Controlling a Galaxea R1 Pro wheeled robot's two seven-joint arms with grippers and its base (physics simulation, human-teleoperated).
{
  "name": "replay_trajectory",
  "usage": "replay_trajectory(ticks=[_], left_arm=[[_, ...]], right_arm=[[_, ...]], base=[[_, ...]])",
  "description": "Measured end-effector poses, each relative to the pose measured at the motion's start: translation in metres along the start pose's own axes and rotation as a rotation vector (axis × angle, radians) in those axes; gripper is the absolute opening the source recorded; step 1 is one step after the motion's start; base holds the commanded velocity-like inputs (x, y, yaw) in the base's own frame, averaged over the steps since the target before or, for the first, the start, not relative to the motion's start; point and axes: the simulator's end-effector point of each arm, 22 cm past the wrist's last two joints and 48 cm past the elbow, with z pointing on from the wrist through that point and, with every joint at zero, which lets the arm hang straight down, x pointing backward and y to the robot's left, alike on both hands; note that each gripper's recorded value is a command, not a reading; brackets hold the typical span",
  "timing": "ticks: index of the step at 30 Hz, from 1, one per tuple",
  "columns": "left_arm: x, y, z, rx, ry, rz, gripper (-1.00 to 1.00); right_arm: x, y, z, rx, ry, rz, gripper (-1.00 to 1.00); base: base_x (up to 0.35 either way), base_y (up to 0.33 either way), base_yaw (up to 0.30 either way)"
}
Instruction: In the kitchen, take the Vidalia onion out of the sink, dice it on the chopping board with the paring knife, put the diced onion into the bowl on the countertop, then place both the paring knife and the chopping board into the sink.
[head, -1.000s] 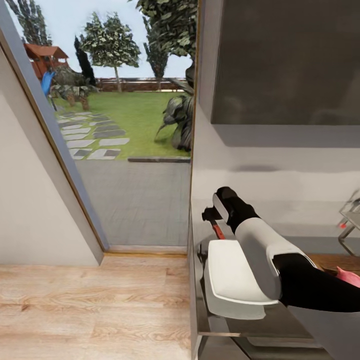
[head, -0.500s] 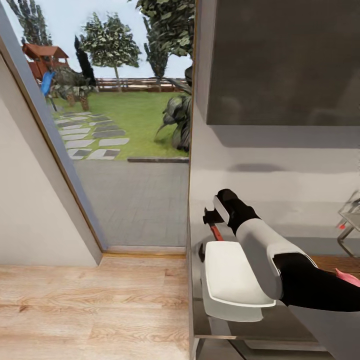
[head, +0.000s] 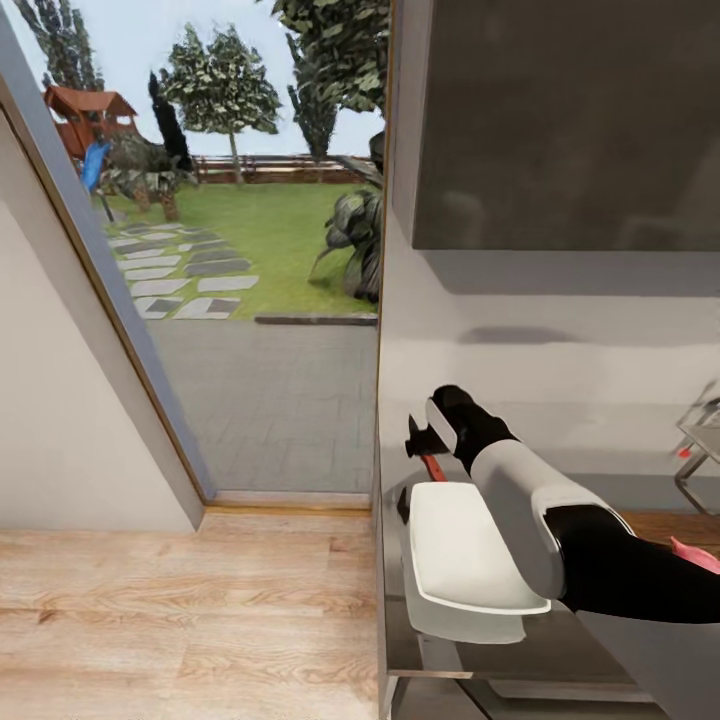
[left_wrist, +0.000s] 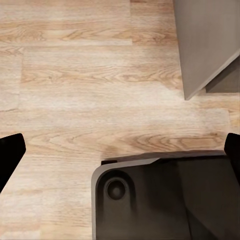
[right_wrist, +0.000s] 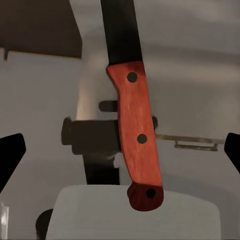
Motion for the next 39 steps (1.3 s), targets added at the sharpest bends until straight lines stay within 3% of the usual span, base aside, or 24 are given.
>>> replay_trajectory(ticks=[26,39], left_arm=[[0.012,-0.002,-0.004,0.0,0.041,-0.006,1.0],[0.022,-0.002,-0.008,-0.001,0.069,-0.008,1.0]], right_arm=[[0.012,0.003,0.022,-0.004,0.038,-0.003,1.0],[0.032,0.007,0.041,-0.01,0.094,-0.011,1.0]], base=[[0.044,-0.028,0.0],[0.0,0.0,0.0]])
